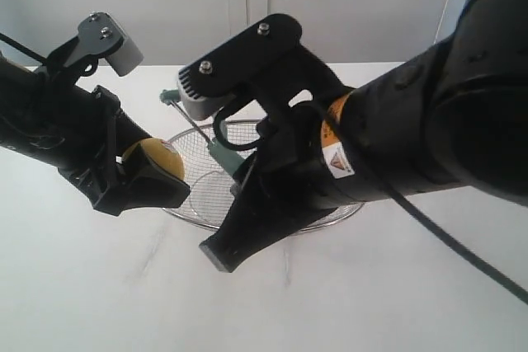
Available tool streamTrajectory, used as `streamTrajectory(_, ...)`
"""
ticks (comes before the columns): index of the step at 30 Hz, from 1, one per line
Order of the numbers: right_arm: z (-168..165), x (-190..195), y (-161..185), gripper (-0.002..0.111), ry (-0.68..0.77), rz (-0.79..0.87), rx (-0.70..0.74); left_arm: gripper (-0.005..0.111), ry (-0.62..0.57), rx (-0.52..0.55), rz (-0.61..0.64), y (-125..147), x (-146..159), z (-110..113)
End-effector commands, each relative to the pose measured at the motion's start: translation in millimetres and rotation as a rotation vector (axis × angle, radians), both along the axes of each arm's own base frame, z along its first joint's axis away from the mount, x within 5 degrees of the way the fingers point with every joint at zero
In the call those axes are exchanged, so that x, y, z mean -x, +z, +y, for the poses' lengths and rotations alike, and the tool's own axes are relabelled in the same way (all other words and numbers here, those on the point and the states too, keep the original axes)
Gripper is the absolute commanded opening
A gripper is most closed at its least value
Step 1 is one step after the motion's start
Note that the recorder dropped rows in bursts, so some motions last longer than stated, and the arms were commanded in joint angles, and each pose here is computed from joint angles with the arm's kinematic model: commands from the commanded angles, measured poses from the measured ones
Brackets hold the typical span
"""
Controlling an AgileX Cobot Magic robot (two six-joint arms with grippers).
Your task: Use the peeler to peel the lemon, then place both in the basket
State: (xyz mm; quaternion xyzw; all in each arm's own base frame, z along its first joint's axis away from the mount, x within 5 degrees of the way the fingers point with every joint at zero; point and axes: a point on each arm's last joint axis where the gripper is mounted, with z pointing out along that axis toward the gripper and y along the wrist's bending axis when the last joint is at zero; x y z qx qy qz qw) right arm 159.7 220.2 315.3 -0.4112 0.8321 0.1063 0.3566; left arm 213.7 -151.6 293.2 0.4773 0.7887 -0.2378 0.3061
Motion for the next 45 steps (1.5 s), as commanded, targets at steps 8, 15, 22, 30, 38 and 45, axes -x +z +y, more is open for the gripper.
streamTrajectory(8, -38, 25, 31, 0.0, -0.032, -0.039, -0.101, 0.0, 0.006, 0.022, 0.016, 2, 1, 0)
streamTrajectory(15, -43, 13, 0, 0.0, -0.13, -0.123, -0.014, 0.0, 0.006, 0.022, 0.016, 2, 1, 0)
streamTrajectory(22, -21, -10, -23, 0.0, -0.1, -0.174, -0.047, 0.0, 0.006, 0.022, 0.016, 2, 1, 0)
streamTrajectory(30, 5, -30, -60, 0.0, -0.051, -0.108, -0.052, 0.0, 0.006, 0.022, 0.016, 2, 1, 0)
streamTrajectory(38, 15, -29, -60, 0.0, -0.014, -0.097, -0.137, 0.0, 0.006, 0.022, 0.016, 2, 1, 0)
streamTrajectory(45, 17, -31, -69, 0.0, -0.042, -0.053, -0.134, 0.0, 0.006, 0.022, 0.016, 2, 1, 0)
